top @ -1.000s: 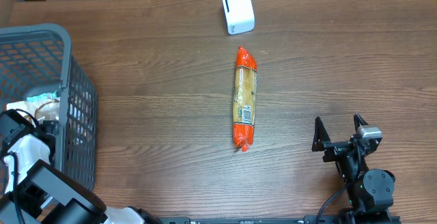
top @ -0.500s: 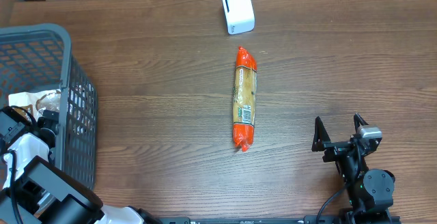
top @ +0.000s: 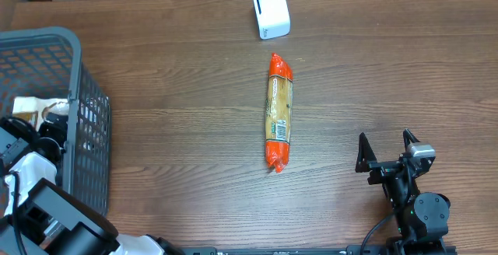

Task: Scan the item barcode
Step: 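Reach the left gripper into the basket and grasp the bread bag, then carry the bread bag out and place it beside the spaghetti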

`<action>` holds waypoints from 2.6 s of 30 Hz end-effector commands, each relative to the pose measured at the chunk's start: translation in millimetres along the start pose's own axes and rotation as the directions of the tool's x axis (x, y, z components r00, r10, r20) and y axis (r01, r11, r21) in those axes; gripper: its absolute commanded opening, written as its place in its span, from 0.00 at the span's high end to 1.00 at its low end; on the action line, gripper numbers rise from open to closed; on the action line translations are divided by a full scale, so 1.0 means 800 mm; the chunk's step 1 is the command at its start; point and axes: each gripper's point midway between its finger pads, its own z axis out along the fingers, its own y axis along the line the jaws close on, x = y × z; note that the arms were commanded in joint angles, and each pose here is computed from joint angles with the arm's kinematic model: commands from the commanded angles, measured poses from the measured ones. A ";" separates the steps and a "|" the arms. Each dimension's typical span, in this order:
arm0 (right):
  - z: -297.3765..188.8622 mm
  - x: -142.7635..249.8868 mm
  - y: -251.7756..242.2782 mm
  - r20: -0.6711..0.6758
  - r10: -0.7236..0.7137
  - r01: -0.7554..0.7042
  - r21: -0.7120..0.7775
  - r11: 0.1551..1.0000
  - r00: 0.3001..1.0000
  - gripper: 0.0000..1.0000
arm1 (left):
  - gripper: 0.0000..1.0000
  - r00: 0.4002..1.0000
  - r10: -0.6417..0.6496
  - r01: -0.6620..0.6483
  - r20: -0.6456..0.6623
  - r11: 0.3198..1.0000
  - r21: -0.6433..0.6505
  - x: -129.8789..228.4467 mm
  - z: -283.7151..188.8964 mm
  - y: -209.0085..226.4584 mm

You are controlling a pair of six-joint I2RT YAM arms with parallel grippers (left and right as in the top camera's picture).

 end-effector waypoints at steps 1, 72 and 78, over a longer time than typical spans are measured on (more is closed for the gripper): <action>0.001 0.004 -0.001 -0.003 -0.007 0.007 0.003 1.000 1.000 0.00 | 0.05 0.996 0.067 -0.071 0.066 0.995 0.067 -0.018 -0.015 -0.027; 0.001 0.004 -0.001 -0.003 -0.007 0.007 0.003 1.000 1.000 0.00 | 0.96 0.725 0.501 -0.679 0.472 0.633 0.371 0.068 -0.389 -0.306; 0.001 0.004 0.000 -0.003 -0.007 0.007 0.003 1.000 1.000 0.00 | 0.96 0.658 0.706 -0.728 0.261 0.508 0.461 0.175 -0.339 -0.339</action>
